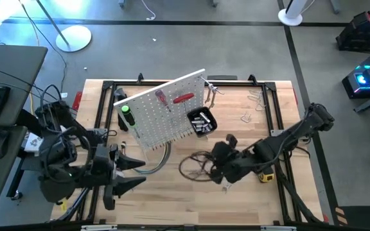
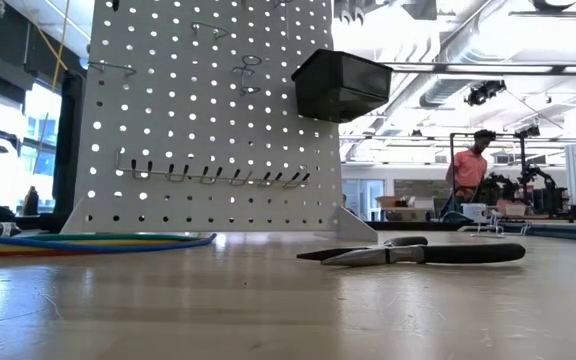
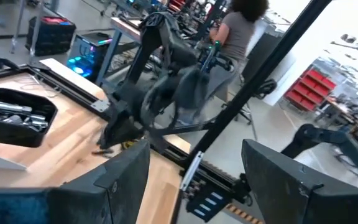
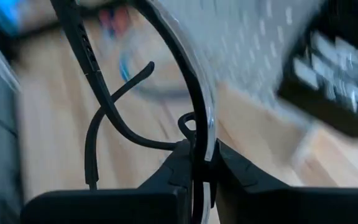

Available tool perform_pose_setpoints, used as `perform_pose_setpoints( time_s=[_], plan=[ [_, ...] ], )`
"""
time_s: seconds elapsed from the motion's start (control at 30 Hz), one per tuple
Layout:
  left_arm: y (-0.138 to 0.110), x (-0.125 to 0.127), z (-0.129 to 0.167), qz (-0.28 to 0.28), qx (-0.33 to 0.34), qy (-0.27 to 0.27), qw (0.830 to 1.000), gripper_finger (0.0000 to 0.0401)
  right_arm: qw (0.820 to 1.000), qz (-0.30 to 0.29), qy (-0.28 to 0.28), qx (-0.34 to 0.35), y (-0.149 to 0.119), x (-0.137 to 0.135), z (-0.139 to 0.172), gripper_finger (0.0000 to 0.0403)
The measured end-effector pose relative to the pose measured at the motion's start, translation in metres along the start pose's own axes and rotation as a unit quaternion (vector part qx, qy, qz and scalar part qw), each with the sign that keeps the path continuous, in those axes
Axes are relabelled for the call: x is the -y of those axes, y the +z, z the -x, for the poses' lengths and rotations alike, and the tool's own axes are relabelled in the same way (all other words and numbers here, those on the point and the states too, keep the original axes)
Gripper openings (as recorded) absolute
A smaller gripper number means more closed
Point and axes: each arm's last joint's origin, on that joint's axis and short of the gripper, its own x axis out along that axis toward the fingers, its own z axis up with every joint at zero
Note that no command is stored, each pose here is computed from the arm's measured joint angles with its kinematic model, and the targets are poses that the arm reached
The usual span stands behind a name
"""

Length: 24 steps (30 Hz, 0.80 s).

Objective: Hang tools onto peg board
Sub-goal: Hang the safety glasses on the peg board

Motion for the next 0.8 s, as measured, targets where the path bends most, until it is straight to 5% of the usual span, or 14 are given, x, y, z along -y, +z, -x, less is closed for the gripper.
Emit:
perform_pose_setpoints(
  time_s=[0.43,0.67,0.8],
  plan=[
    [-0.07,0.017,-0.039,-0.015,0.073,0.112,0.991,0.0248,0.97,-0.141,0.064,0.189,0.055,-0.015,0.014,0.0025],
    [-0.114,0.016,-0.081,0.132,0.112,0.138,0.975,0.0248,0.963,-0.143,0.069,0.219,0.061,-0.017,0.017,0.0024],
    [-0.128,0.016,-0.109,0.152,0.163,0.158,0.962,0.0248,0.958,-0.154,0.055,0.236,0.064,-0.015,0.017,0.0024]
  ],
)
